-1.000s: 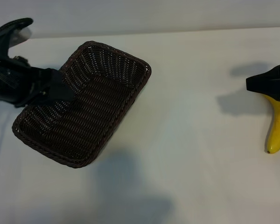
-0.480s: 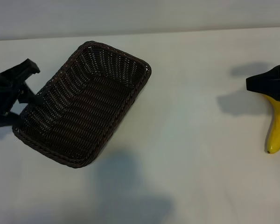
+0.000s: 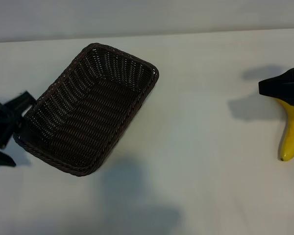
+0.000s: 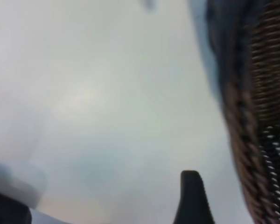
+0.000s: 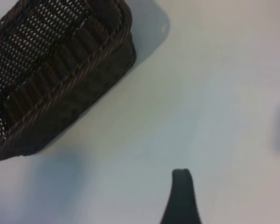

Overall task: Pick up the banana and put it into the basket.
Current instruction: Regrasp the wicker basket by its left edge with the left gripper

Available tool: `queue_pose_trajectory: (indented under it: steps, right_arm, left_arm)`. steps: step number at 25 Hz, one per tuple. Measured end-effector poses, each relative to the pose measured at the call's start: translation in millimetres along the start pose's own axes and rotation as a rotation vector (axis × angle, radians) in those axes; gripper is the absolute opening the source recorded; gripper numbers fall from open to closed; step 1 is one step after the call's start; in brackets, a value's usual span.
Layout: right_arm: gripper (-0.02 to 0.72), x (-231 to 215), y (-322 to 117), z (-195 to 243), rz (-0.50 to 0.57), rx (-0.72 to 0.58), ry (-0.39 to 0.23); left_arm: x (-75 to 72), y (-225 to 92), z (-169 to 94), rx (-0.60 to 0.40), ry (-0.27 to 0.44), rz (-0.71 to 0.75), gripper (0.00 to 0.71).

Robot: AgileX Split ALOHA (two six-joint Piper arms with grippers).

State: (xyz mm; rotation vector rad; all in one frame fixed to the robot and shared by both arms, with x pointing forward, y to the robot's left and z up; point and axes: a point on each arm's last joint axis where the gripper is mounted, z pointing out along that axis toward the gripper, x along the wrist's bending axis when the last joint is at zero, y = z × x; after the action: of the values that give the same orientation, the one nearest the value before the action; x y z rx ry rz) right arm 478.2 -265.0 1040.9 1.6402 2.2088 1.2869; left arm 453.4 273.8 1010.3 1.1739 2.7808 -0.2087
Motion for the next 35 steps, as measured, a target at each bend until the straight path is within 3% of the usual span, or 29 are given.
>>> queue_pose_trajectory:
  steps: [9,15,25,35]
  right_arm:
    - [0.572,0,0,0,0.000,-0.001,-0.001]
    - [0.572,0,0,0,0.000,-0.002,-0.003]
    - [0.572,-1,0,0,0.000,-0.004,-0.006]
    - [0.572,-1,0,0,0.000,-0.004,-0.006]
  left_arm:
    - [4.1,-3,24,-0.030,-0.077,-0.068,0.524]
    - [9.8,-5,36,-0.034,-0.085,-0.088,0.524]
    - [5.5,0,36,-0.097,-0.144,-0.094,0.524]
    - [-3.4,7,60,-0.022,-0.141,-0.099,0.516]
